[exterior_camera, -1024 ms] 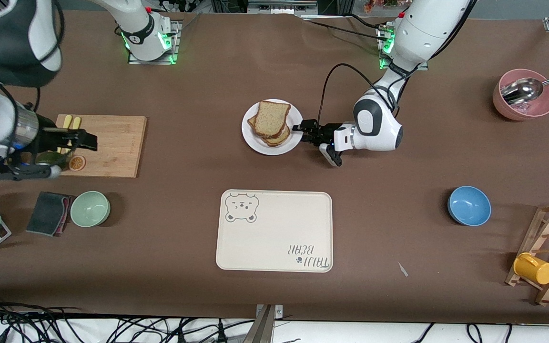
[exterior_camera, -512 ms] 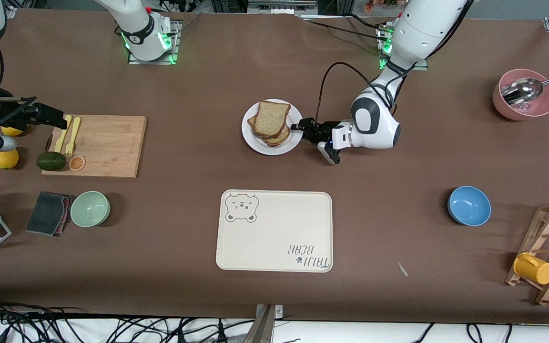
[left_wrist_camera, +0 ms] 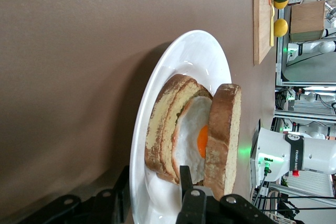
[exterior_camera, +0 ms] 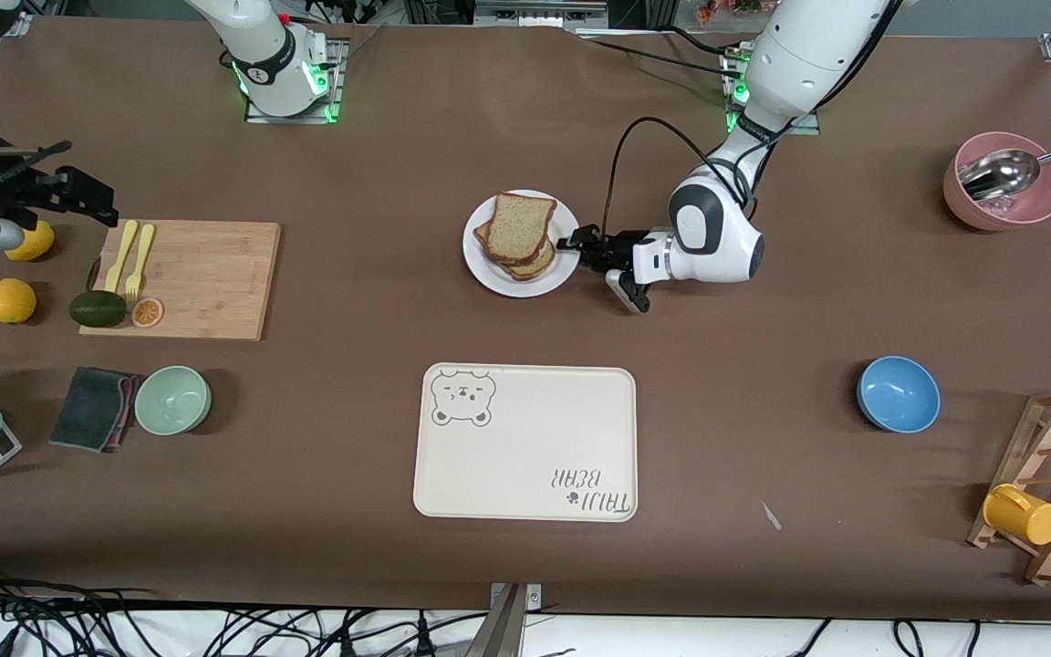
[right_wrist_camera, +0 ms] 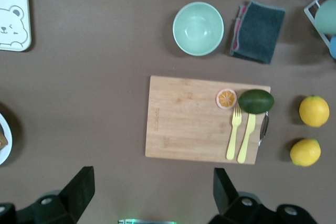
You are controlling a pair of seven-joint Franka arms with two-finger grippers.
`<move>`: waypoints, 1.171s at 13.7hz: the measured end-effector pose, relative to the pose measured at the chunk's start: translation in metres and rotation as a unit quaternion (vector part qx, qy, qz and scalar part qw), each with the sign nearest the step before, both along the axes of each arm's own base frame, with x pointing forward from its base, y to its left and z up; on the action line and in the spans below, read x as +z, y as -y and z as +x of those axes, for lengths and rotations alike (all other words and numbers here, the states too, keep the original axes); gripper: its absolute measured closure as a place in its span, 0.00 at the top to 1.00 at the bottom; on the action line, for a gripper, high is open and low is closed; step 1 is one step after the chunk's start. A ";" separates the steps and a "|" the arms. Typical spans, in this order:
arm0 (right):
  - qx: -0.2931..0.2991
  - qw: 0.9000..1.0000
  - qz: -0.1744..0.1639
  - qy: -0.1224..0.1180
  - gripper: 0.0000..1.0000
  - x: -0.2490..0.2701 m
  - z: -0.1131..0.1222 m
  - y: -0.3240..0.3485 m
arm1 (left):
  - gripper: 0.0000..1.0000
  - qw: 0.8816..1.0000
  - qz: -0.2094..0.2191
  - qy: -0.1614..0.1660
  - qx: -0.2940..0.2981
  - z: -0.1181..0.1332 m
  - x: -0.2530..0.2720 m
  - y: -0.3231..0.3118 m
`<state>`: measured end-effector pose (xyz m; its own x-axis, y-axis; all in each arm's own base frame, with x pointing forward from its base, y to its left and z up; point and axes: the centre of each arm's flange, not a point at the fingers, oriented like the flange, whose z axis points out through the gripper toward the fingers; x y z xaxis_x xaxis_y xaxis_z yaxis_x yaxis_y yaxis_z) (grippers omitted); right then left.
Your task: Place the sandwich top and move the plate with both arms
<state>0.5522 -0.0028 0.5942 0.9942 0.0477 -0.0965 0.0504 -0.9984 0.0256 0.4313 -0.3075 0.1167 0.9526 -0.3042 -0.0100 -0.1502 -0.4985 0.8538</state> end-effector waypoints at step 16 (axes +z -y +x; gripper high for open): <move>-0.032 0.999 0.018 0.007 1.00 -0.002 0.002 0.028 | 0.05 1.000 0.008 0.005 0.004 0.001 -0.001 -0.001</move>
<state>0.5539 -0.0308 0.5920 0.9966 -0.0137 -0.0818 -0.0146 -0.9998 -0.0104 0.4323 -0.3064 0.1153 0.9549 -0.2970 -0.0056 -0.1547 -0.5134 0.8441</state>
